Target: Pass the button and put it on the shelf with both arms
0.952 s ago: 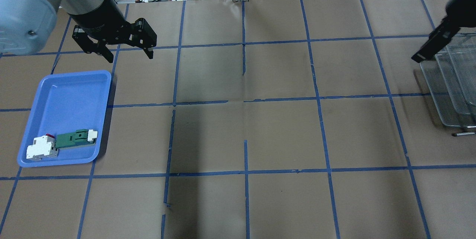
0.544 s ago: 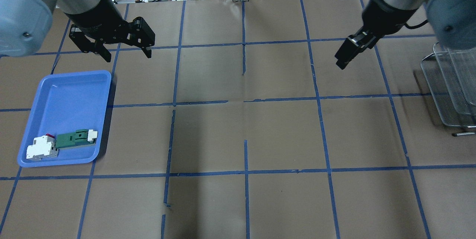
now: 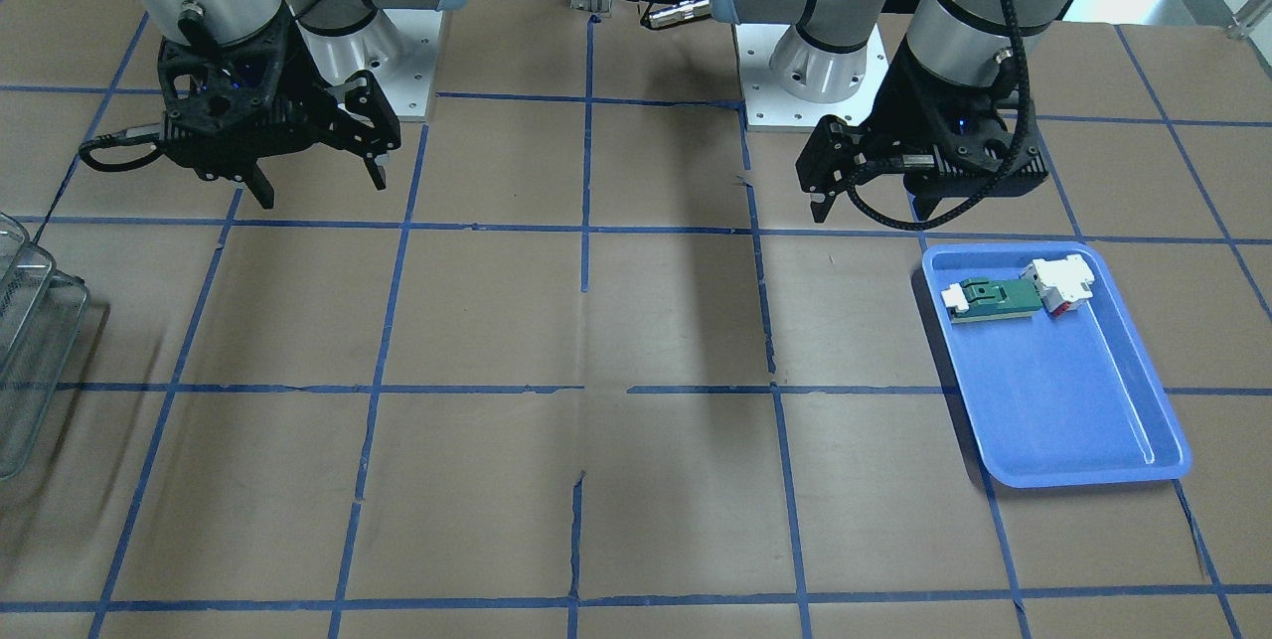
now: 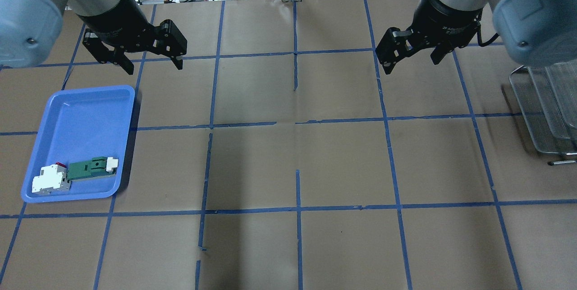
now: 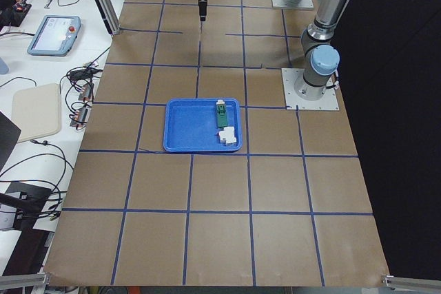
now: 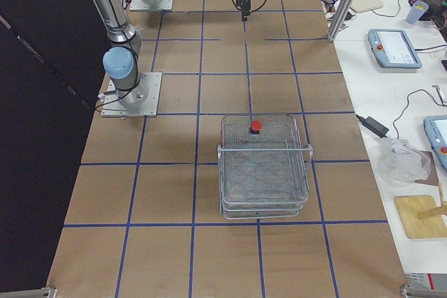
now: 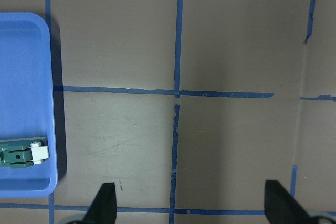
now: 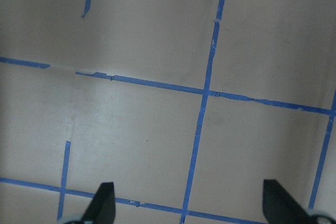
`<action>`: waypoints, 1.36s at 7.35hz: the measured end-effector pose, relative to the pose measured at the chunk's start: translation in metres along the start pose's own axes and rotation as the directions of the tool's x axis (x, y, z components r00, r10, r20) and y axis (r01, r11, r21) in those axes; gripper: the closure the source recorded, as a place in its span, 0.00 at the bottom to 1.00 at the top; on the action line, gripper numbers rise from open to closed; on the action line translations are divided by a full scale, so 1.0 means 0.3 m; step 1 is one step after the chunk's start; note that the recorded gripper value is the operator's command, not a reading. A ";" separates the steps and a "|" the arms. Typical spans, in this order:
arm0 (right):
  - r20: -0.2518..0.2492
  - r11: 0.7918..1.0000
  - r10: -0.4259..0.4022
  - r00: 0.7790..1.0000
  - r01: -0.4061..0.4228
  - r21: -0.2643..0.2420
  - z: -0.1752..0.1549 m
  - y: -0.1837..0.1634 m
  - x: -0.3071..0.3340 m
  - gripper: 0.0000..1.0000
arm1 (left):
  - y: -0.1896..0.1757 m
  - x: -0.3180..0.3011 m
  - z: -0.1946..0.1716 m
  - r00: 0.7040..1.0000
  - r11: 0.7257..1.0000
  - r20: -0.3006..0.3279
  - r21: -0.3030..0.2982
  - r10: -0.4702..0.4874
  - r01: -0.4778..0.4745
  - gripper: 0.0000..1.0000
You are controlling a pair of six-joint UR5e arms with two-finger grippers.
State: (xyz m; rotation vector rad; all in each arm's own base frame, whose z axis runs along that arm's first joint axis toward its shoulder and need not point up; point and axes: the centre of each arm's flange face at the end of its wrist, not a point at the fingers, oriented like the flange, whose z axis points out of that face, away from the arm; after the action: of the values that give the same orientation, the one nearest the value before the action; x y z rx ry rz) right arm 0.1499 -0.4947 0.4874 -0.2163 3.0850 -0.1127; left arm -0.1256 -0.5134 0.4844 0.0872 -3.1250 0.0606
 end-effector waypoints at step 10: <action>-0.025 0.996 0.088 0.996 -0.089 -0.029 0.021 -0.010 0.012 0.00 | 0.000 -0.008 -0.005 1.000 1.000 0.009 0.001 -0.002 0.002 0.00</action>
State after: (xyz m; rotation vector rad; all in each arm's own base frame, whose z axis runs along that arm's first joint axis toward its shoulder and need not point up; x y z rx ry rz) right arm 0.1471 -0.4985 0.4813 -0.0800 3.1155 -0.0653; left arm -0.1232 -0.5131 0.4857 0.0904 -3.1340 0.0619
